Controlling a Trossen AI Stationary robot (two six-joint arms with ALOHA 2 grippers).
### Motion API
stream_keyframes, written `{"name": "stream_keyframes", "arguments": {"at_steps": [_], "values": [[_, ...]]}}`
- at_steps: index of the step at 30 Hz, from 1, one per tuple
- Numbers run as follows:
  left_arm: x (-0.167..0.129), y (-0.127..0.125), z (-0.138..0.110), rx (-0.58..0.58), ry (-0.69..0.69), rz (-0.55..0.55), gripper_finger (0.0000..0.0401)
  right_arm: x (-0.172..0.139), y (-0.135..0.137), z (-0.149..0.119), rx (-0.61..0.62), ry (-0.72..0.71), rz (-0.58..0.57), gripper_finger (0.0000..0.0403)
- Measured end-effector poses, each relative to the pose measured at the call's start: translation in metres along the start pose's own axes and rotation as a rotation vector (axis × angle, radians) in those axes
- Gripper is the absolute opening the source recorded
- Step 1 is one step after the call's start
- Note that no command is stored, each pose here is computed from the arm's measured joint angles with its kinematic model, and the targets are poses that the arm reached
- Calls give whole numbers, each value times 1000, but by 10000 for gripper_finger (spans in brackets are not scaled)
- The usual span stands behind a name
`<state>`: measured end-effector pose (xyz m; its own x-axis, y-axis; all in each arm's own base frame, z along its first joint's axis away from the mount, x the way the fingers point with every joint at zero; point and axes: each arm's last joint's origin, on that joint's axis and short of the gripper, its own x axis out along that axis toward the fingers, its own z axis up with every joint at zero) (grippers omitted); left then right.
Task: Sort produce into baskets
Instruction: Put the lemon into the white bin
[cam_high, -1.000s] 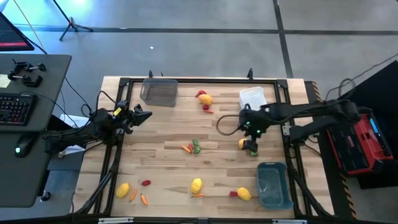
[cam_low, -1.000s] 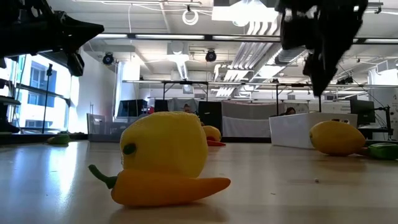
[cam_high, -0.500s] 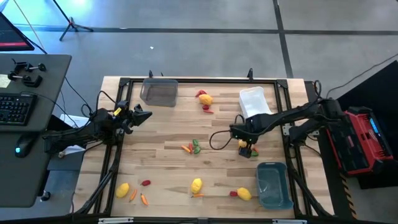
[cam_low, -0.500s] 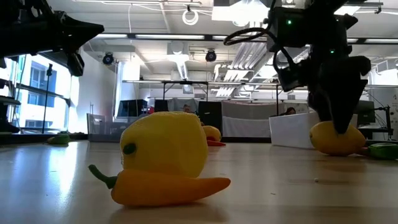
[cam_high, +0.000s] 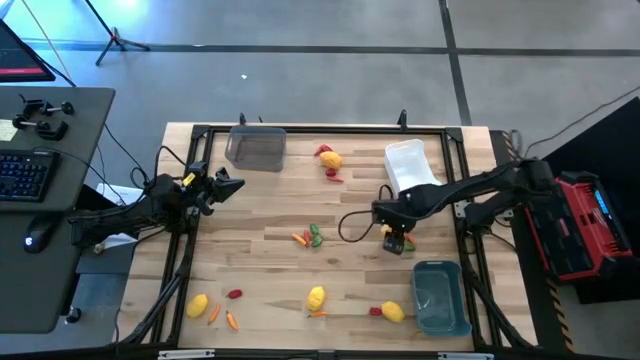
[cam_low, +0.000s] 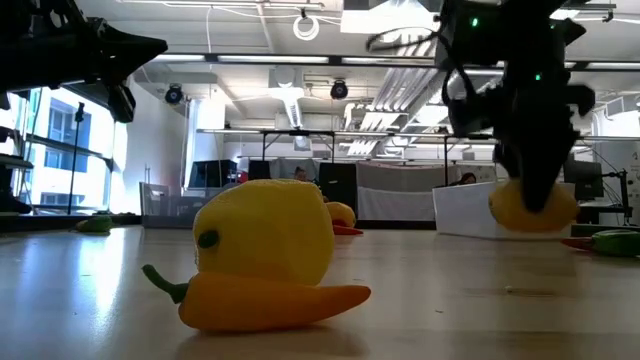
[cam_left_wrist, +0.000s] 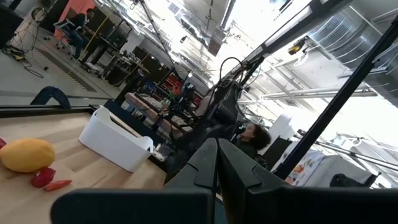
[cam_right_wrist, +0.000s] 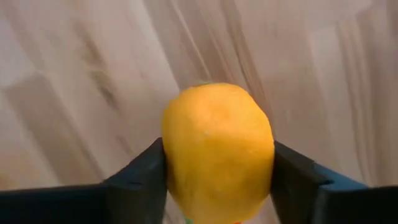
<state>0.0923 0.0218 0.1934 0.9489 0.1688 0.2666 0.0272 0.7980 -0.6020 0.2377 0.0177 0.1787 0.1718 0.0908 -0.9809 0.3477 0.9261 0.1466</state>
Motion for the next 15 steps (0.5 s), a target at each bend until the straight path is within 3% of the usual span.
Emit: {"name": "stream_keyframes", "arguments": {"at_steps": [4,7,11,15], "values": [[0,0,0,0,0,0,1,-38,-4,-7,13,-146,81,183],[0,0,0,0,0,0,1,-68,-13,-13,90,-297,66,183],[0,0,0,0,1,0,1,-89,-40,-21,324,-455,-164,187],[0,0,0,0,0,0,1,-92,-76,-20,449,-438,-341,207]]}}
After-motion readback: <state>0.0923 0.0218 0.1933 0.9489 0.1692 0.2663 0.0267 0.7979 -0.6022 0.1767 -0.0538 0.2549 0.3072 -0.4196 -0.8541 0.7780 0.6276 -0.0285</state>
